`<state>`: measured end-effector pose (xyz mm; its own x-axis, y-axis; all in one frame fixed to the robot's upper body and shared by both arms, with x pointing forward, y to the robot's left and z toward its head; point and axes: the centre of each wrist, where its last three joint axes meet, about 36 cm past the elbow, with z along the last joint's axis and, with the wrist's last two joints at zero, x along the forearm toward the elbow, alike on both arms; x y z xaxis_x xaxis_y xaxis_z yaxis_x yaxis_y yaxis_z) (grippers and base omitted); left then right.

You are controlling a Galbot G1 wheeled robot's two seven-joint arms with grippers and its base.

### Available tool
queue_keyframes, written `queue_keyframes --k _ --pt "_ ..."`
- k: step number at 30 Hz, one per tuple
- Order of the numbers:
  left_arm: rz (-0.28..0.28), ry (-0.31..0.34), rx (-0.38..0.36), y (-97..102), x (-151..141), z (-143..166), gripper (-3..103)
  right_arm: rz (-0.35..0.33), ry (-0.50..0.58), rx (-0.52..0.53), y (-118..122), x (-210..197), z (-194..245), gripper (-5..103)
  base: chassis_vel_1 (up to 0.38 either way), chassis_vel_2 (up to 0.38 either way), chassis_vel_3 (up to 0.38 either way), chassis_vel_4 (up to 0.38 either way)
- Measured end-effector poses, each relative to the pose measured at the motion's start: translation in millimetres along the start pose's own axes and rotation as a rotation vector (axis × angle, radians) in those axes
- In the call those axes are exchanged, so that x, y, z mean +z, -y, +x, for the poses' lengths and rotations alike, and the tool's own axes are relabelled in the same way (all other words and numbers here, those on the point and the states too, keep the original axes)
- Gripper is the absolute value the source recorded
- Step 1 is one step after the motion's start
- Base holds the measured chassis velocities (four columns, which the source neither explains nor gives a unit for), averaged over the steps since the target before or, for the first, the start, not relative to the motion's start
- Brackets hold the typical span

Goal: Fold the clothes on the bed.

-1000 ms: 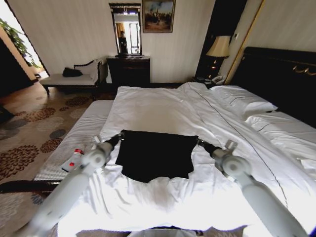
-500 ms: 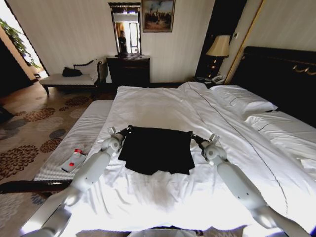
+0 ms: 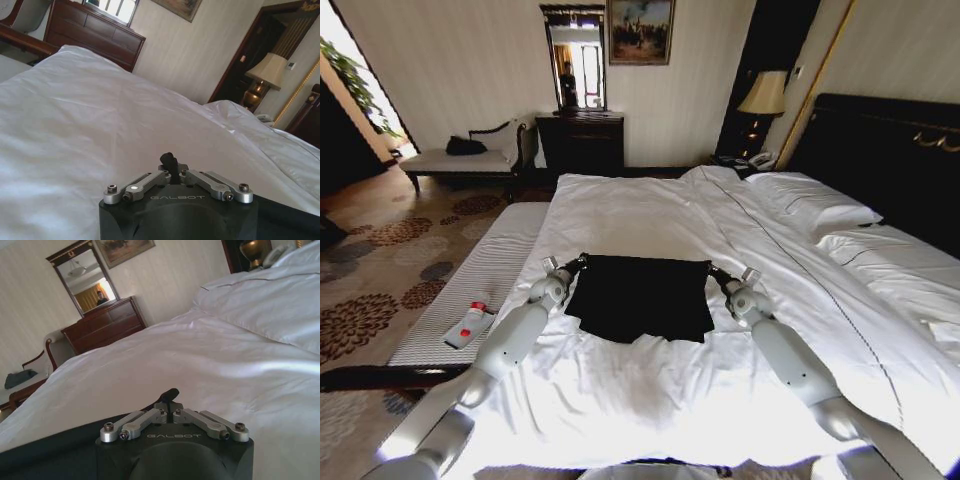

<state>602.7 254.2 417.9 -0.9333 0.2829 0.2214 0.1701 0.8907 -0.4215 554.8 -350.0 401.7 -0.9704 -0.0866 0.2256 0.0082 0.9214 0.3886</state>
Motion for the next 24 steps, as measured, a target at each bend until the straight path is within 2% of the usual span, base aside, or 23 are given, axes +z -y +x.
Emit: queue_keyframes --k 1,2,6,10,16,19,24 --pt "-0.001 0.001 0.002 0.1 1.2 2.2 2 0.008 0.002 -0.004 0.2 2.9 2.8 1 0.0 0.0 0.0 0.0" --pt "-0.006 0.006 0.012 1.0 5.3 10.7 2 0.045 0.004 -0.018 2.7 15.0 13.4 1 0.0 0.0 0.0 0.0" --pt "-0.014 0.018 0.038 3.8 11.2 23.2 2 0.085 0.015 -0.031 4.2 30.4 28.0 1 0.0 0.0 0.0 0.0" --pt "-0.021 0.029 0.06 3.3 25.6 49.5 2 0.138 0.031 -0.062 -1.7 54.2 56.8 1 0.0 0.0 0.0 0.0" --pt "-0.019 0.027 0.048 -4.7 38.4 70.3 2 0.158 0.043 -0.074 -6.9 64.7 70.5 1 0.0 0.0 0.0 0.0" --pt "-0.029 0.017 0.035 -12.9 54.7 93.3 2 0.157 0.061 -0.078 -11.8 65.4 83.2 1 0.0 0.0 0.0 0.0" --pt "-0.034 0.01 0.033 -14.4 69.4 118.2 2 0.177 0.064 -0.095 -16.4 73.8 111.2 1 0.0 0.0 0.0 0.0"
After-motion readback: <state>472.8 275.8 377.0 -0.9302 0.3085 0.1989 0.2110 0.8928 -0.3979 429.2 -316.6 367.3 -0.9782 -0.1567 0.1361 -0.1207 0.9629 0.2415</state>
